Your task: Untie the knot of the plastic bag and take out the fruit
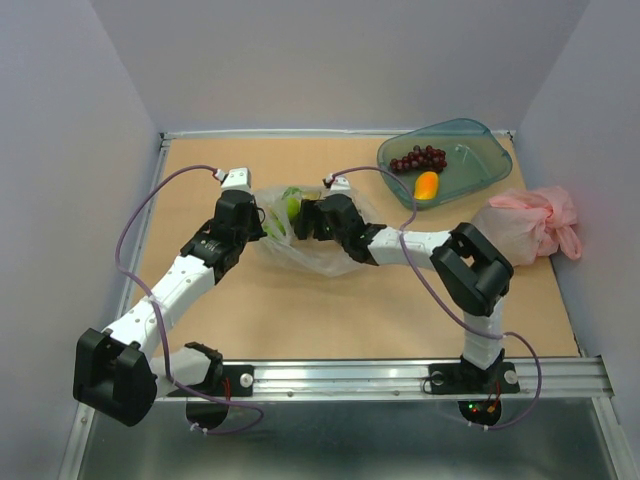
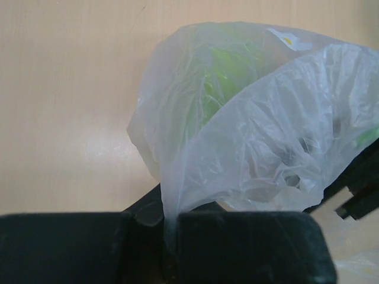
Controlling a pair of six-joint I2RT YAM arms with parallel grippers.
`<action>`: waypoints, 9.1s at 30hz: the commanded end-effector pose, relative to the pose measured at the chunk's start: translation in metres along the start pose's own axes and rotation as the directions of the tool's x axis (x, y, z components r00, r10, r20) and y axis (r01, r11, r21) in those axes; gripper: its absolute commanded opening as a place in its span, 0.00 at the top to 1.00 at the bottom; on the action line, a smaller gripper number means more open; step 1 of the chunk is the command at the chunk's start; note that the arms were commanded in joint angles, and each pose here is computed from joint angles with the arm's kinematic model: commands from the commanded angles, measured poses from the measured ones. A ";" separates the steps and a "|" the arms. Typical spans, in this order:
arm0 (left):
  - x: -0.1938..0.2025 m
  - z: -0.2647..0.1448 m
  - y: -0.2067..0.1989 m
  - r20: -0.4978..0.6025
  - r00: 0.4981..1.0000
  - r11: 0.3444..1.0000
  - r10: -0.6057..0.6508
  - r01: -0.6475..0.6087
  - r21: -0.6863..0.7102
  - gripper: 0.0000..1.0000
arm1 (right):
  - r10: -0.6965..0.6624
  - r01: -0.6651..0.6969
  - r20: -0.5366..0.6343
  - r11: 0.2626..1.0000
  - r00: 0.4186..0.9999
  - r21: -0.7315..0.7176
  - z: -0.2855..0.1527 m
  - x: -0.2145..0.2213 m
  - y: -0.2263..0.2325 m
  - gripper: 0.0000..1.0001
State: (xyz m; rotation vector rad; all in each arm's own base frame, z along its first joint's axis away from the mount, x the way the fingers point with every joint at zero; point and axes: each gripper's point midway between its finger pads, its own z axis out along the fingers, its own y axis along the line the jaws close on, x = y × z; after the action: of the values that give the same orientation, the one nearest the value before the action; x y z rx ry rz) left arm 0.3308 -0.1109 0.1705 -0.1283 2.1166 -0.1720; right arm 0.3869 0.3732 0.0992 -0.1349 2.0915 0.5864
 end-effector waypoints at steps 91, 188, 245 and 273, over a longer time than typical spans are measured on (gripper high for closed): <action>0.007 0.015 0.006 -0.035 0.999 1.000 0.007 -0.008 -0.015 1.00 | -0.049 -0.095 0.315 0.900 0.948 0.425 -0.070 -0.218 -0.246 0.78; 0.014 0.016 -0.001 -0.065 0.998 1.000 0.013 -0.012 0.023 1.00 | -0.232 0.245 0.080 0.928 0.969 -0.281 -0.066 -0.062 0.030 0.74; 0.016 0.016 -0.003 -0.072 0.997 0.999 0.016 -0.013 0.035 1.00 | -0.065 -0.263 0.518 0.803 0.853 0.534 -0.086 -0.296 -0.374 0.01; 0.010 0.011 -0.002 -0.049 0.999 0.999 0.005 -0.003 0.035 1.00 | -0.196 0.215 0.090 0.857 0.977 -0.469 -0.111 -0.081 0.042 0.18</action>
State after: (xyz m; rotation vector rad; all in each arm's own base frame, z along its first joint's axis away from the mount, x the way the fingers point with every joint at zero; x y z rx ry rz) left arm 0.3333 -0.1167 0.1433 -0.0922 2.2089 -0.1996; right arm 0.3496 0.3259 0.2696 -0.5516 1.7412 0.8932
